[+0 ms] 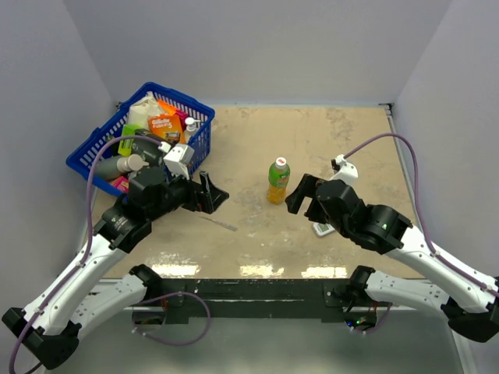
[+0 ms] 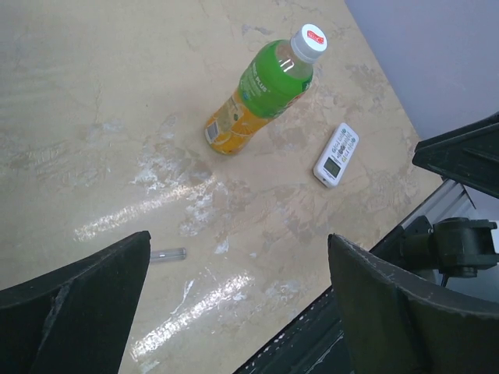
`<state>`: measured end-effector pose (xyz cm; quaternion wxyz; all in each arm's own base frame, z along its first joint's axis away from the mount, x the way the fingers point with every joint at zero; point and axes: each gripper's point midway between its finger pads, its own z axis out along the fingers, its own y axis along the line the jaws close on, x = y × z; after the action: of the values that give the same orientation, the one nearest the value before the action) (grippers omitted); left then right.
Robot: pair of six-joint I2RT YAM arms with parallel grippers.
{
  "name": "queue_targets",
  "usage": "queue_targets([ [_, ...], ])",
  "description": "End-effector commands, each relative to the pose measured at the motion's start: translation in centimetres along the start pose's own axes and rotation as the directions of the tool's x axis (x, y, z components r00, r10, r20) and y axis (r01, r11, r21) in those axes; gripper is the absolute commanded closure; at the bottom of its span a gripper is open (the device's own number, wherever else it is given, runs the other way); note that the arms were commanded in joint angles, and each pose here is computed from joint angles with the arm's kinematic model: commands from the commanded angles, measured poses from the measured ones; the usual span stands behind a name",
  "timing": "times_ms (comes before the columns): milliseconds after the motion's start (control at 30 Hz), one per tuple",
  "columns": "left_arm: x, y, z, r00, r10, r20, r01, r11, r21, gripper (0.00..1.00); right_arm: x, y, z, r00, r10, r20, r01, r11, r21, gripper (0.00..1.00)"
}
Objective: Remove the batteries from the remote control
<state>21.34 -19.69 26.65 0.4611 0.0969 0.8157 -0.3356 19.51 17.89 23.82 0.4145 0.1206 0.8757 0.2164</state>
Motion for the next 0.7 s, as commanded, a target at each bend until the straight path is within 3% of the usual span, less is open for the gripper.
queue_targets([
  [0,-1.9,-0.5,-0.1,0.997,0.046,0.068,-0.047,0.999,0.012,0.00,-1.7,-0.6,-0.6,0.995,0.061,0.073,-0.064,0.997,0.044,0.01],
  [233,-2.1,-0.2,0.1,0.995,0.072,0.075,-0.072,0.997,-0.002,0.00,-1.9,-2.1,-0.6,0.991,0.086,0.103,-0.098,0.989,0.115,0.01],
  [467,-0.9,1.1,0.3,0.994,0.087,0.062,-0.085,0.996,-0.040,0.00,-1.7,-8.5,-2.0,0.960,0.175,0.217,-0.247,0.896,0.370,0.04],
  [667,1.4,2.6,1.1,0.990,0.134,0.040,-0.132,0.990,-0.051,0.02,-2.8,-11.8,-2.0,0.957,0.062,0.282,-0.203,0.841,0.502,0.11],
])
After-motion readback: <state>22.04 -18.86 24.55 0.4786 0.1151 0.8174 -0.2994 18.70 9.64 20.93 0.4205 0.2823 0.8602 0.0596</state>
